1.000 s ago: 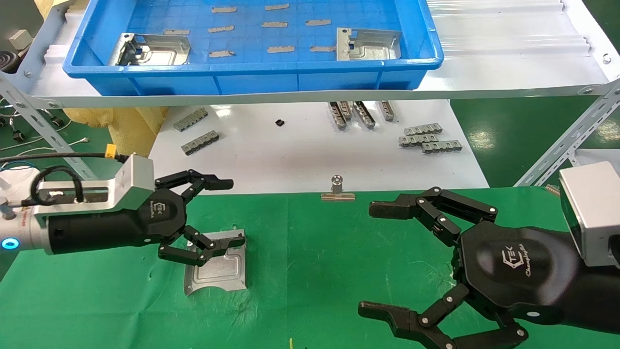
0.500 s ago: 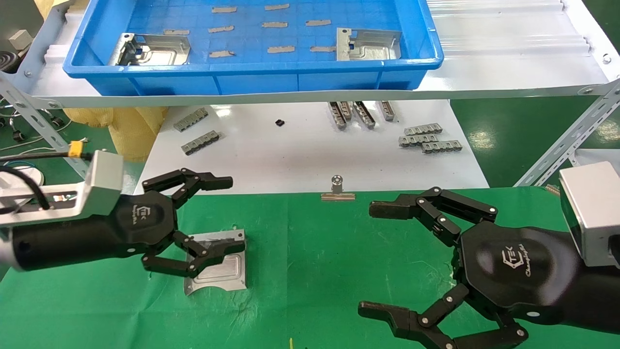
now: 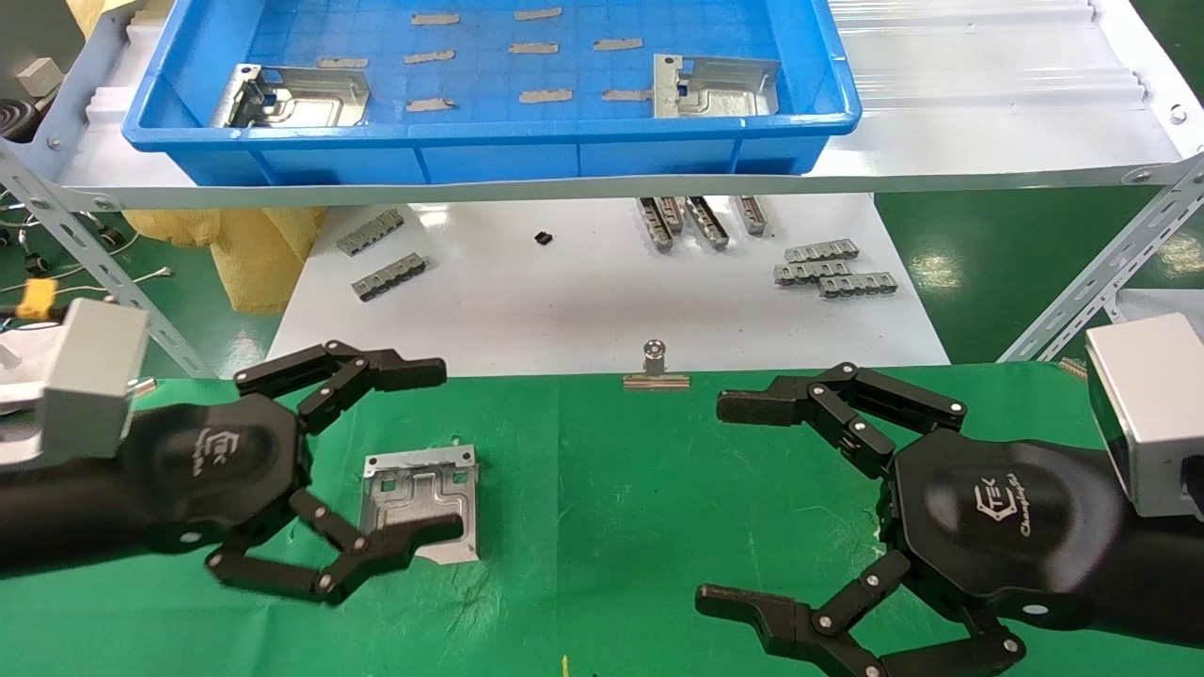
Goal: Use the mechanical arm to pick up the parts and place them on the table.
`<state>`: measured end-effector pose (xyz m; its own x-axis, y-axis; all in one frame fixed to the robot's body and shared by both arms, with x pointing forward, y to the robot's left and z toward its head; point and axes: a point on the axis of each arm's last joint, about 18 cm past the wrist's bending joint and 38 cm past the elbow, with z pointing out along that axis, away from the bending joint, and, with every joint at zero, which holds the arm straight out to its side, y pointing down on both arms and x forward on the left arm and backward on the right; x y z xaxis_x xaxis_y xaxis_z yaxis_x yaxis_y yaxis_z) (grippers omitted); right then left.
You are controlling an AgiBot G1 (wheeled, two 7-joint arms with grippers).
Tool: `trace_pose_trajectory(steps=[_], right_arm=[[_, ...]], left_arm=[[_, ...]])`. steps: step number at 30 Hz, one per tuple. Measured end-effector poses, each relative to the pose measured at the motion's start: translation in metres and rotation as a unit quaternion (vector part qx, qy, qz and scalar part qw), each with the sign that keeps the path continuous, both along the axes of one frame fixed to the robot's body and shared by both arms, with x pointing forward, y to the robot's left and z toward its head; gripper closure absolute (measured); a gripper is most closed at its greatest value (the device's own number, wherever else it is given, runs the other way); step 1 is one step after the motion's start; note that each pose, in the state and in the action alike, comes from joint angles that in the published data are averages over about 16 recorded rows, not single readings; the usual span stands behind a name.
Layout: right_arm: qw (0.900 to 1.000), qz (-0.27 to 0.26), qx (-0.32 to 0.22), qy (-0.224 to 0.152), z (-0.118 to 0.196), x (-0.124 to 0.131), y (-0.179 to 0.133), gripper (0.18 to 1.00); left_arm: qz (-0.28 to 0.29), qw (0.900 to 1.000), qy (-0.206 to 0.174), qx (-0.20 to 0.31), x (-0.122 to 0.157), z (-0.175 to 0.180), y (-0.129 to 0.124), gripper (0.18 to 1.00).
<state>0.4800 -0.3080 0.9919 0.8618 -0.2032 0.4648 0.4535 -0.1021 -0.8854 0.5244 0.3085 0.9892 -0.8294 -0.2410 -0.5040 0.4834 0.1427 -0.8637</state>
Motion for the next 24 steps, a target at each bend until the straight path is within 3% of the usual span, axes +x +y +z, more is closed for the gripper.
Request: trace_pose_trajectory(steps=[13, 24], right_arm=[[1.0, 0.0, 0.0, 0.0, 0.0, 0.0, 0.0, 0.179], [1.0, 0.0, 0.0, 0.0, 0.0, 0.0, 0.0, 0.179]], left_arm=[[-0.036, 0.9992, 0.013, 0.003, -0.049, 0.003, -0.008, 0.184], [-0.042, 0.999, 0.015, 0.004, -0.056, 0.003, -0.01, 0.184]])
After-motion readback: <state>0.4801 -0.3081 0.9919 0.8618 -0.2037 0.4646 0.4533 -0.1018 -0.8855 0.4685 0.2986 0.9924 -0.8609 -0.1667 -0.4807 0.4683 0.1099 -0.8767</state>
